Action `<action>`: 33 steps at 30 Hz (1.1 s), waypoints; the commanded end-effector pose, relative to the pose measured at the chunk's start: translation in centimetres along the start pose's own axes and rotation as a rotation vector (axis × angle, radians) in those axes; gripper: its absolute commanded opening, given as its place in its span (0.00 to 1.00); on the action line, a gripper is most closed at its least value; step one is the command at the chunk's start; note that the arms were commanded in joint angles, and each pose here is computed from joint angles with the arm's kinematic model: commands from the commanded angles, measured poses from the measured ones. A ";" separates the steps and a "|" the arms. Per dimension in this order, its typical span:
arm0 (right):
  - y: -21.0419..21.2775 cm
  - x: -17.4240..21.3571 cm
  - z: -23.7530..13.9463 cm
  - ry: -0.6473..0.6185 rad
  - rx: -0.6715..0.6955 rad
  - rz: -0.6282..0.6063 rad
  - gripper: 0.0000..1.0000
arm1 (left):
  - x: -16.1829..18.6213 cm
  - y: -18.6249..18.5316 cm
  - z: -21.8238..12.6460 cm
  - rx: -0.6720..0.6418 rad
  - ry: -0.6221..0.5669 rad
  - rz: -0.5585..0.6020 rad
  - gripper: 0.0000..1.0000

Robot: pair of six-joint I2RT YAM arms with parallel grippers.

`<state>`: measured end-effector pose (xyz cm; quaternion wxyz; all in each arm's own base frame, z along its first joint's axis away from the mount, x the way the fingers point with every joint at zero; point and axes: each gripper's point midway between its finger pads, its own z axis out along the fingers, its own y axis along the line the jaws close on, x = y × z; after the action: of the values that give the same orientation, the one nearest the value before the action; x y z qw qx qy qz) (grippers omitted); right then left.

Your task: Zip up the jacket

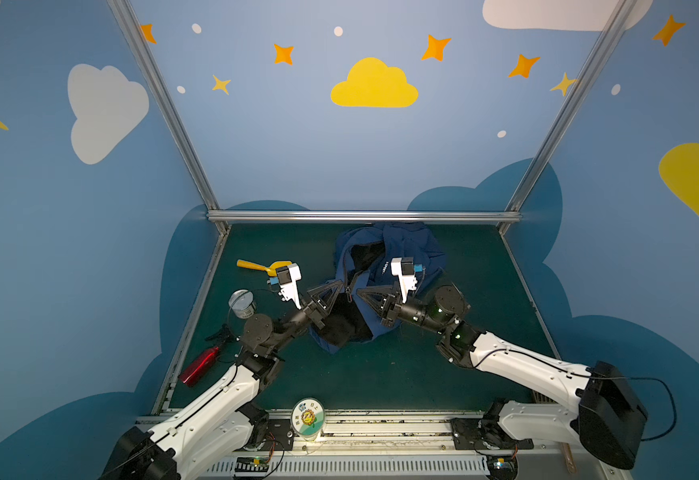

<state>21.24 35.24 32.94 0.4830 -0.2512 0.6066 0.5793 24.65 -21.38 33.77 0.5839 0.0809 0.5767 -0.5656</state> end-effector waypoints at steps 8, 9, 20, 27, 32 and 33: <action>2.0 -4.5 -0.5 -0.125 -0.048 -0.033 0.00 | -1.7 -2.1 0.6 0.061 -0.043 0.079 0.03; 1.9 -4.4 -0.5 -0.122 -0.048 -0.031 0.00 | -1.8 -2.2 0.6 0.063 -0.044 0.083 0.03; 3.2 -5.1 -1.0 -0.147 -0.068 -0.024 0.00 | -2.0 -3.0 0.4 0.075 -0.095 0.237 0.03; 3.7 -5.3 -1.5 -0.159 -0.065 -0.039 0.00 | -2.5 -3.2 0.1 0.022 -0.127 0.348 0.03; 3.8 -5.5 -1.5 -0.164 -0.063 -0.048 0.00 | -2.7 -3.4 -0.2 0.015 -0.141 0.373 0.03; 3.9 -5.5 -1.4 -0.163 -0.067 -0.048 0.00 | -2.7 -3.5 -0.3 0.018 -0.139 0.373 0.03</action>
<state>19.83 34.51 35.31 0.4883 -0.2435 0.5856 0.5994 22.94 -21.62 36.82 0.6920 0.1523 0.5215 -0.4754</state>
